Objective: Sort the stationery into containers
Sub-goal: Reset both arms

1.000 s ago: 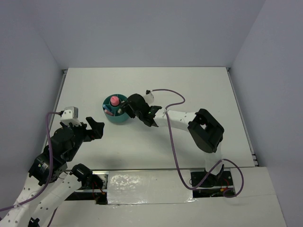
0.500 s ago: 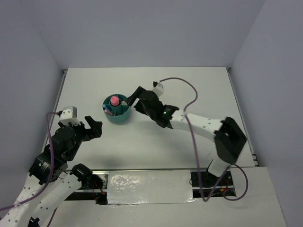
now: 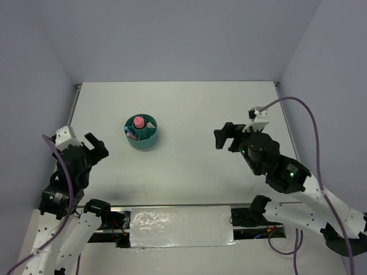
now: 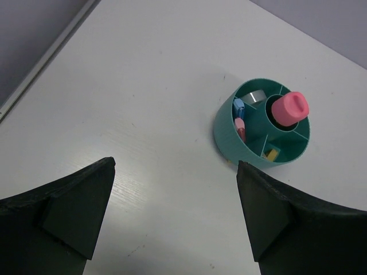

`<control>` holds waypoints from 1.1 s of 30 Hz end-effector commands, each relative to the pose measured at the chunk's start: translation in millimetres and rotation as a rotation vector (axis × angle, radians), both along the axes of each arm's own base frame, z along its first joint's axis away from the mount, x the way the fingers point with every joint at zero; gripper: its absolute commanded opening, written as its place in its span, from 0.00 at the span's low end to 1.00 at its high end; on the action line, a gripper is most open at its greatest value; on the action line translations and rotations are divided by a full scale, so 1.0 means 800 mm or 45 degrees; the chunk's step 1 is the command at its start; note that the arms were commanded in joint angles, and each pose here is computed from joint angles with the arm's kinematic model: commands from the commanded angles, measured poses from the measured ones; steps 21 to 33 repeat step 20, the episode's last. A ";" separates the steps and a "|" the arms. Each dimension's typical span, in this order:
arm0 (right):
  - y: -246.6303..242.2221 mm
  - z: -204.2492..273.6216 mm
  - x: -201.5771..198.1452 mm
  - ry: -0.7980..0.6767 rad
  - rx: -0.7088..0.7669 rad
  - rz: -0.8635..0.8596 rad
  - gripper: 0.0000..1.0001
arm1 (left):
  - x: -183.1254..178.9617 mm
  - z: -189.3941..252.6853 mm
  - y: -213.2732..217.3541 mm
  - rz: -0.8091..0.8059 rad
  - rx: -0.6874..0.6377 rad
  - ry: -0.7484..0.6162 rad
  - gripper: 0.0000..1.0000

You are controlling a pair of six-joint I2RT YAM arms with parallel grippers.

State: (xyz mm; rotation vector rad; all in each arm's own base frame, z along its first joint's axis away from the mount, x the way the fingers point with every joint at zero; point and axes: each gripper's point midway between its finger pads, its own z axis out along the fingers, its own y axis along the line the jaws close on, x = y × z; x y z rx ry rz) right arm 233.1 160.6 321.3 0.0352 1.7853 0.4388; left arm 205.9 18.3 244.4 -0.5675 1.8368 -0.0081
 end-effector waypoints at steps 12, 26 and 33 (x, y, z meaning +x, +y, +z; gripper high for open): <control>-0.149 -0.014 -0.104 -0.034 -0.046 -0.039 1.00 | -0.056 0.065 0.028 0.113 -0.123 -0.417 0.99; -0.145 -0.023 -0.098 -0.018 -0.053 -0.057 1.00 | -0.038 0.055 0.014 0.048 -0.096 -0.322 0.99; -0.145 -0.023 -0.098 -0.018 -0.053 -0.057 1.00 | -0.038 0.055 0.014 0.048 -0.096 -0.322 0.99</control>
